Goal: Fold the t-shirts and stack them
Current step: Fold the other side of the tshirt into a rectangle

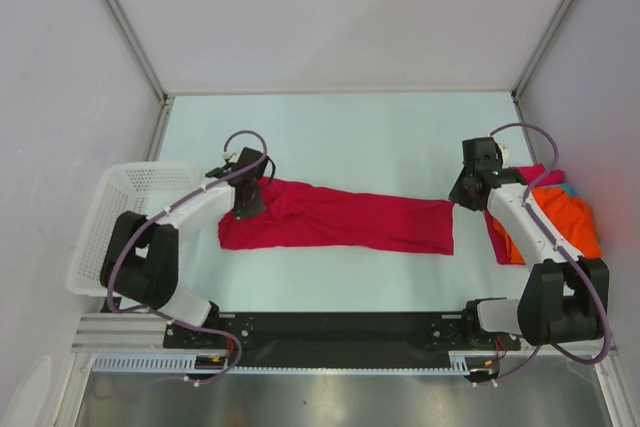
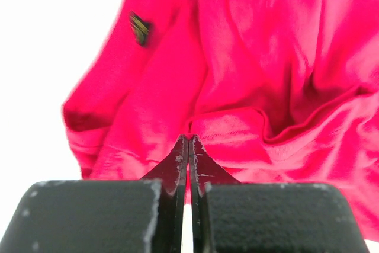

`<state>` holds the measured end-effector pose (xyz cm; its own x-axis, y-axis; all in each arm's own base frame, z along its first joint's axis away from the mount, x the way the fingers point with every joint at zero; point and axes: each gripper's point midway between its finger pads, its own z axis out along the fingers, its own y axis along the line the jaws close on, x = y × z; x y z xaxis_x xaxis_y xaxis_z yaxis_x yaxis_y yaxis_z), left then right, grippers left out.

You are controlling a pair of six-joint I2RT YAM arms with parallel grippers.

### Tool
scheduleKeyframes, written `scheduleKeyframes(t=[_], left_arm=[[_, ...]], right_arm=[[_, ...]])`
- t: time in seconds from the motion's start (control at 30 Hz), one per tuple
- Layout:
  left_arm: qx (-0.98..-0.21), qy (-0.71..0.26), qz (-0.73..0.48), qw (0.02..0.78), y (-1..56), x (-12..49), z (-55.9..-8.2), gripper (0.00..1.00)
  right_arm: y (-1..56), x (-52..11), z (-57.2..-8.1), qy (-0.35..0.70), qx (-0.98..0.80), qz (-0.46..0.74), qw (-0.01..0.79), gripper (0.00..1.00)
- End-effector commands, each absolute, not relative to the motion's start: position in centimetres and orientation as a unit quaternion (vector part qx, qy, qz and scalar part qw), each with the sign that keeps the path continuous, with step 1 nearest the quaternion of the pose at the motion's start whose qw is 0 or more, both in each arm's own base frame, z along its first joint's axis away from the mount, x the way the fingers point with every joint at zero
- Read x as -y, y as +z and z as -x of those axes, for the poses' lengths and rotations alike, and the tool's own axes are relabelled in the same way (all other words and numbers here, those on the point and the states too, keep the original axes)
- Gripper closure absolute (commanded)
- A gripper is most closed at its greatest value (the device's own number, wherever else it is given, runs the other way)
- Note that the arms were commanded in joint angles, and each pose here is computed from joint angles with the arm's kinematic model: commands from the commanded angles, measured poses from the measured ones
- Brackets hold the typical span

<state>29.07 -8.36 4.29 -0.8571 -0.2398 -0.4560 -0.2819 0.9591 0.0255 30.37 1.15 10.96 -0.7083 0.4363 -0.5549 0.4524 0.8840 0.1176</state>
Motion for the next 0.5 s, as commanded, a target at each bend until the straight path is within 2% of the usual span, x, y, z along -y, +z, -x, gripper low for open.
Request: scheduleKeyframes(t=[0.0,0.2,0.47], left_arm=[[-0.938,0.067,0.17,0.295,9.9,5.7,-31.1,1.0],[-0.923,0.072,0.192,0.327,13.7,2.9,-31.9,1.0],[-0.916,0.074,0.203,0.337,15.1,1.2,-31.7,1.0]], right_arm=[[11.7,-0.9,-31.0,-0.014,-0.921,-0.232,0.313,0.74],[11.7,-1.0,-31.1,-0.01,-0.922,-0.231,0.311,0.75],[12.0,-0.9,-31.0,-0.012,-0.922,-0.23,0.312,0.75]])
